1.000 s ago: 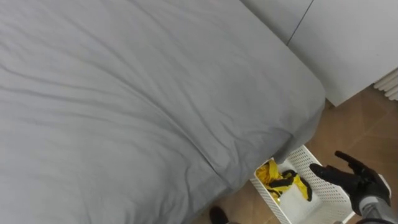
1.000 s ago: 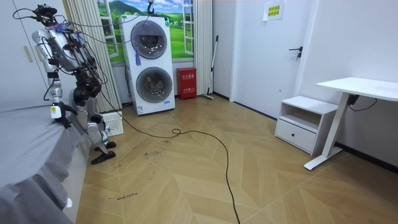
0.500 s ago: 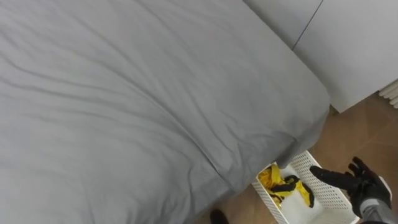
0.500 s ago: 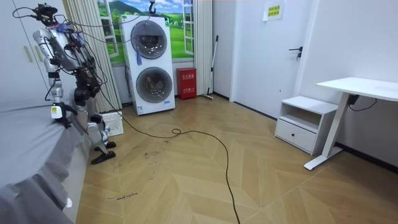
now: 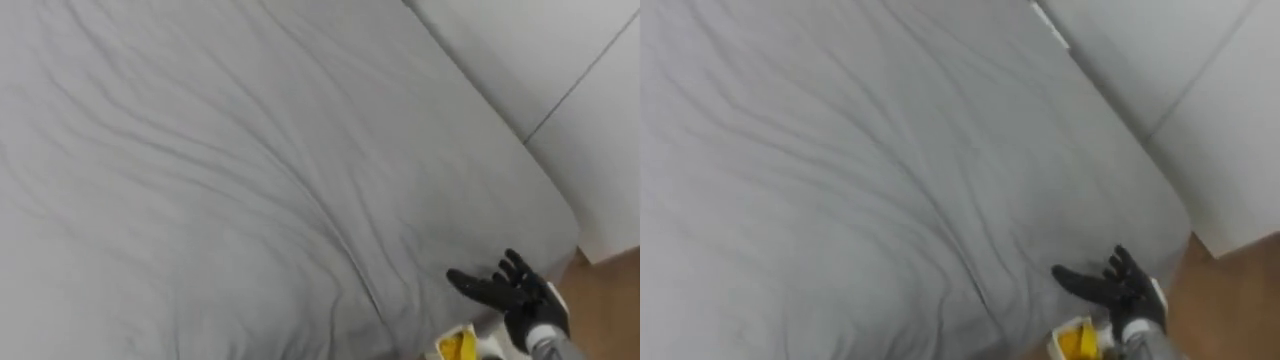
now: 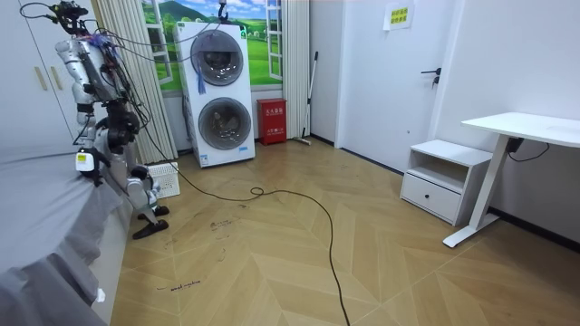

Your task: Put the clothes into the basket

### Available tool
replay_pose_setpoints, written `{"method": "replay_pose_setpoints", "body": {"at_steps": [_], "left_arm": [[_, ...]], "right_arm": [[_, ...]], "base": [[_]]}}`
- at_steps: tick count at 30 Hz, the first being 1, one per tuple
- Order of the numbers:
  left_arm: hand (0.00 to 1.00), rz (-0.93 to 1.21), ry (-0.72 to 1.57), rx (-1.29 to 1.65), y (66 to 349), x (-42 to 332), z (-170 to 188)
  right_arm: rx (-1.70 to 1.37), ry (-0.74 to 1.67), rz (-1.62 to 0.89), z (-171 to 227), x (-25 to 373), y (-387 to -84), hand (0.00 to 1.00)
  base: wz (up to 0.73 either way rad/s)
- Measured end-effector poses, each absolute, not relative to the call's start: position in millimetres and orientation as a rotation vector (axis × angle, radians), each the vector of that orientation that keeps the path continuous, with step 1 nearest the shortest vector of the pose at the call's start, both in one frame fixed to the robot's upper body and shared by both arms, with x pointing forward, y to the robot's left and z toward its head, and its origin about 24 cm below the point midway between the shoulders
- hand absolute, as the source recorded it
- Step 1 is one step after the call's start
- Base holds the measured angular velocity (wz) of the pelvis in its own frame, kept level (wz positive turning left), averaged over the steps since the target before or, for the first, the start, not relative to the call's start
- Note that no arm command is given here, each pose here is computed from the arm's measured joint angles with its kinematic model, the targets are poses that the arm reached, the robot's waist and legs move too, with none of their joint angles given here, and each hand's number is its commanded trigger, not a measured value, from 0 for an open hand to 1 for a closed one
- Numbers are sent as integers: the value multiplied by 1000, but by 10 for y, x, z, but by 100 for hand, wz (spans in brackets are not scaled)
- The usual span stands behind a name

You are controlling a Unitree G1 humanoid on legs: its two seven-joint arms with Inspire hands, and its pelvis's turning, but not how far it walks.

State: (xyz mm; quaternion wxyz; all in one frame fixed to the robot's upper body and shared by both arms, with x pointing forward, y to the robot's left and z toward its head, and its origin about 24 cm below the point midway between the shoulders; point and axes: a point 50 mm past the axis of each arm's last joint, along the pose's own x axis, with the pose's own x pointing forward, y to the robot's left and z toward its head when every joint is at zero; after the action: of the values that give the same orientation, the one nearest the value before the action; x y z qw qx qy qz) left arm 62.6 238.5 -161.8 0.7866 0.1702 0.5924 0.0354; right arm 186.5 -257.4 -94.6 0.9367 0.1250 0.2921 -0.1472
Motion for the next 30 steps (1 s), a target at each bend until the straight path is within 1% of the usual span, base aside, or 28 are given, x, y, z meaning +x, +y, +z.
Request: {"method": "replay_pose_setpoints", "body": {"at_steps": [2, 7, 9, 11, 23, 30], "left_arm": [[0, 94, 1279, 375, 2389, 605, -1619], [0, 143, 1265, 393, 2368, 592, -1621], [0, 160, 1253, 386, 2359, 613, -1617], [0, 194, 1231, 347, 2356, 634, -1612], [0, 296, 1185, 247, 2292, 562, -1621], [0, 316, 1196, 214, 2252, 519, -1636]], "right_arm": [[251, 616, -270, -986, 1868, -2470, 0], [229, 690, -236, -1103, 1788, -2320, 0], [200, 732, -228, -1167, 1729, -2282, 0], [168, 821, -217, -1296, 1581, -2238, 0], [51, 984, -230, -1511, 1179, -2271, 0], [56, 1005, -276, -1533, 1099, -2313, 0]], "base": [[35], [37], [30], [47], [19], [11]]}}
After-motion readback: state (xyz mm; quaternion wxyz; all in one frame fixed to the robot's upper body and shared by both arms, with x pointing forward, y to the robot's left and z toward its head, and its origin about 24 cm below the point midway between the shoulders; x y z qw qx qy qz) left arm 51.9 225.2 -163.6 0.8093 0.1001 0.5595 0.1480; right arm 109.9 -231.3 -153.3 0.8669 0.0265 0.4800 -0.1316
